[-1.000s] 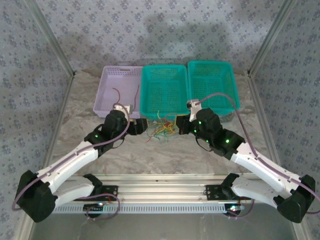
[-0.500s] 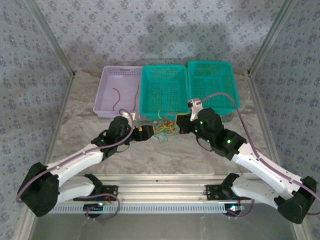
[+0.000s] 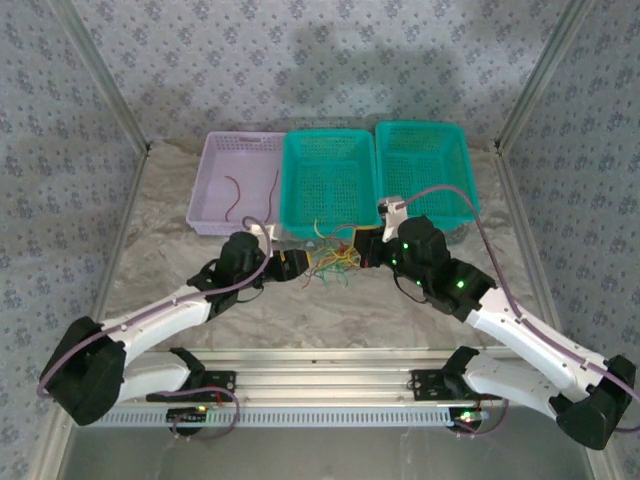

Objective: Untangle the cables

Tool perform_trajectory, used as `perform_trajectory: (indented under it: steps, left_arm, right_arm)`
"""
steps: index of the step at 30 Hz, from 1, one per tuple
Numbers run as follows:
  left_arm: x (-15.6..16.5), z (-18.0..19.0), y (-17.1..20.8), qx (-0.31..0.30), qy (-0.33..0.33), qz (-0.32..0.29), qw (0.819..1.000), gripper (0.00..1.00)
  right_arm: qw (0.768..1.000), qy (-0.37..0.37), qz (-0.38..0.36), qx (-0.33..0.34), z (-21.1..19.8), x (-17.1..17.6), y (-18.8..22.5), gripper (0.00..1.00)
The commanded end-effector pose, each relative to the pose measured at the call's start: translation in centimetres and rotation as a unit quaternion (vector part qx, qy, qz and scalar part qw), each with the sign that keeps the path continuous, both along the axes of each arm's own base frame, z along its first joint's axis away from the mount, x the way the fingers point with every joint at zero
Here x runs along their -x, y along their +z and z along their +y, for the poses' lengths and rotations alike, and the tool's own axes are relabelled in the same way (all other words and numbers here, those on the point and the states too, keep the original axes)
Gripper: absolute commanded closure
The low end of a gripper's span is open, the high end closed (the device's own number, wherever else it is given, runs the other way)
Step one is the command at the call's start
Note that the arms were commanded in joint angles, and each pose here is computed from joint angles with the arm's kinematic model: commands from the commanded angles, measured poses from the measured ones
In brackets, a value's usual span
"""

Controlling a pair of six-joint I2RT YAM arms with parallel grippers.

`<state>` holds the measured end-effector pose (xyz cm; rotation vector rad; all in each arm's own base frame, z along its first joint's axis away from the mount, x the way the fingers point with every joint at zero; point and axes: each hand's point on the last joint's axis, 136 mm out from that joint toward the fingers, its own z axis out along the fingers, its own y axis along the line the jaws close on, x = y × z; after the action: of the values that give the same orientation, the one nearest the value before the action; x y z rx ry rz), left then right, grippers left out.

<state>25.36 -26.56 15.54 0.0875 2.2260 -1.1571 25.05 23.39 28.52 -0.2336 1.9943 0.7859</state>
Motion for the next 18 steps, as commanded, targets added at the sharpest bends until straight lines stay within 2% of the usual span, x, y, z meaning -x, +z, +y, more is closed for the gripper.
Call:
perform_trajectory:
  steps: [1, 5, 9, 16, 18]
  left_arm:
    - [0.2, -1.1, 0.9, 0.027, -0.020, -0.007, 0.999, 0.47]
    - [0.6, -1.3, 0.4, 0.033, -0.031, 0.003, 0.999, 0.41]
    - [0.9, -1.2, -0.1, 0.028, -0.033, 0.008, 0.999, 0.44]
    - [0.7, -1.2, 0.0, 0.028, -0.031, 0.005, 0.999, 0.66]
    - [0.6, -1.3, 0.0, 0.028, -0.030, 0.005, 0.999, 0.70]
  right_arm:
    - [0.999, -0.008, -0.028, -0.036, -0.3, -0.1, 2.7, 1.00]
    - [0.999, -0.009, -0.028, -0.036, -0.3, -0.1, 2.6, 1.00]
    - [0.999, -0.009, -0.029, -0.037, -0.3, -0.1, 2.7, 1.00]
    - [0.999, -0.002, -0.028, -0.039, 0.0, -0.1, 2.9, 1.00]
    - [0.999, 0.001, -0.026, -0.042, 0.2, -0.1, 2.9, 1.00]
